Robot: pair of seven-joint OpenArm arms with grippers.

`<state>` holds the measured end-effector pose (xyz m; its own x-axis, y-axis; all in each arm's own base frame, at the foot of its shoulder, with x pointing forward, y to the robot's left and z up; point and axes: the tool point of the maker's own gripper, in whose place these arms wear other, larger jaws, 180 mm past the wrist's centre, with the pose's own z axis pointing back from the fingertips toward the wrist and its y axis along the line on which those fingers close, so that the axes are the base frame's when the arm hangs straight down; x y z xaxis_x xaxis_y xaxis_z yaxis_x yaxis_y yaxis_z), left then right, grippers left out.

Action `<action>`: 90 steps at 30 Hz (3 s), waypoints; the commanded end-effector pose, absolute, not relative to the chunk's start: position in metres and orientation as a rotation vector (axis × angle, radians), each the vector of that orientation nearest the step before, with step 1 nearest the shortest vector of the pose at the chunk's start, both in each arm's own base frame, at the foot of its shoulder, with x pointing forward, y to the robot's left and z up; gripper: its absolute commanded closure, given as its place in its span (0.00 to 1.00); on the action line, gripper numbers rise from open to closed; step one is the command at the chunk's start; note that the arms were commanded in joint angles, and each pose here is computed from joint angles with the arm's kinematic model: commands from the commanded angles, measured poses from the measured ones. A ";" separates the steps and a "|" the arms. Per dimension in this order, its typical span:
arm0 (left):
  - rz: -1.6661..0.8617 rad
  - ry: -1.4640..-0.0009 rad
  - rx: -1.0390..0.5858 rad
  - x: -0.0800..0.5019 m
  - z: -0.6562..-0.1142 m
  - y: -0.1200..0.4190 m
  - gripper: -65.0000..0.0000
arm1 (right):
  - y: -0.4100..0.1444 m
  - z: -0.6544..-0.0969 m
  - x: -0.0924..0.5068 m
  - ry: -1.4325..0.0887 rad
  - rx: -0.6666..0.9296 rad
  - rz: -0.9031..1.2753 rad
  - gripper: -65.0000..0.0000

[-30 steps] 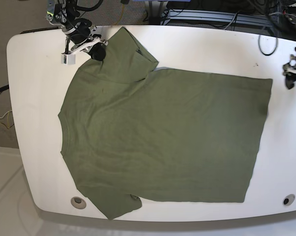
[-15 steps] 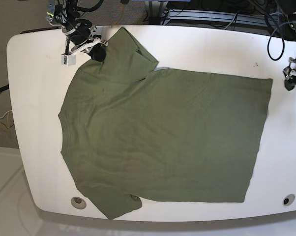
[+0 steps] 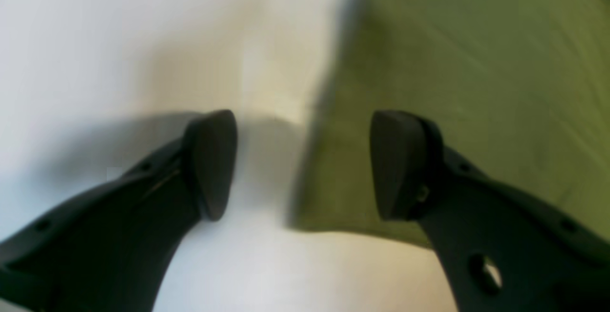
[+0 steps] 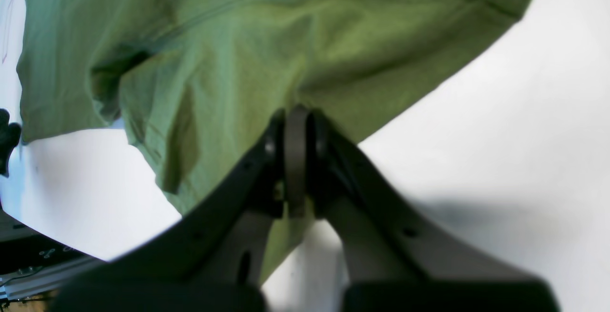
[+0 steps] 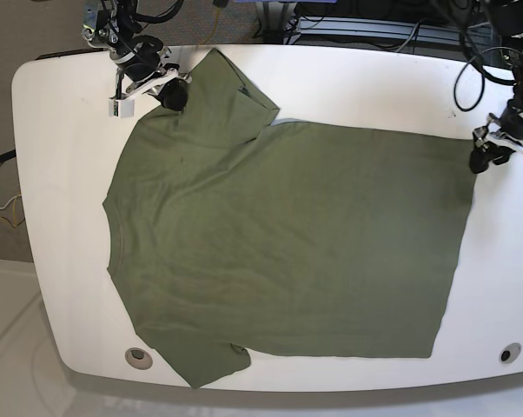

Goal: Fold the T-shirt properly
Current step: 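Move the left gripper to the shirt's hem corner and grasp it, then lift the grasped shirt edge with both grippers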

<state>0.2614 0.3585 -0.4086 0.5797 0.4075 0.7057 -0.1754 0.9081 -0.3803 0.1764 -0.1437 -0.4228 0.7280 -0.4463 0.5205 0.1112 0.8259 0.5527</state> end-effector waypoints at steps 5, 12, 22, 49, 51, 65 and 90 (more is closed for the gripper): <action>0.282 -0.862 -0.213 0.261 -0.406 0.357 0.39 | -0.146 -0.418 0.179 -0.711 0.523 -0.319 1.00; 0.323 -0.855 -0.209 0.263 -0.413 0.360 0.38 | -0.145 -0.418 0.180 -0.712 0.523 -0.318 1.00; 0.331 -0.867 -0.239 0.267 -0.416 0.354 0.36 | -0.143 -0.419 0.178 -0.705 0.527 -0.319 1.00; 0.214 -0.808 -0.301 0.264 -0.415 0.330 1.00 | -0.144 -0.420 0.178 -0.704 0.521 -0.311 1.00; 0.218 -0.802 -0.303 0.263 -0.416 0.330 1.00 | -0.144 -0.420 0.178 -0.704 0.519 -0.311 1.00; 0.246 -0.855 -0.306 0.268 -0.412 0.334 0.62 | -0.144 -0.421 0.178 -0.702 0.516 -0.313 1.00; 0.114 -0.911 -0.269 0.266 -0.368 0.323 1.00 | -0.146 -0.383 0.176 -0.774 0.494 -0.240 1.00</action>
<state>0.2564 0.3217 -0.3872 0.6505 0.2325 0.7231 -0.0173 0.9563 -0.2919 0.1720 -0.1431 -0.3933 0.7190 -0.3822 0.5805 0.0458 0.8595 0.5091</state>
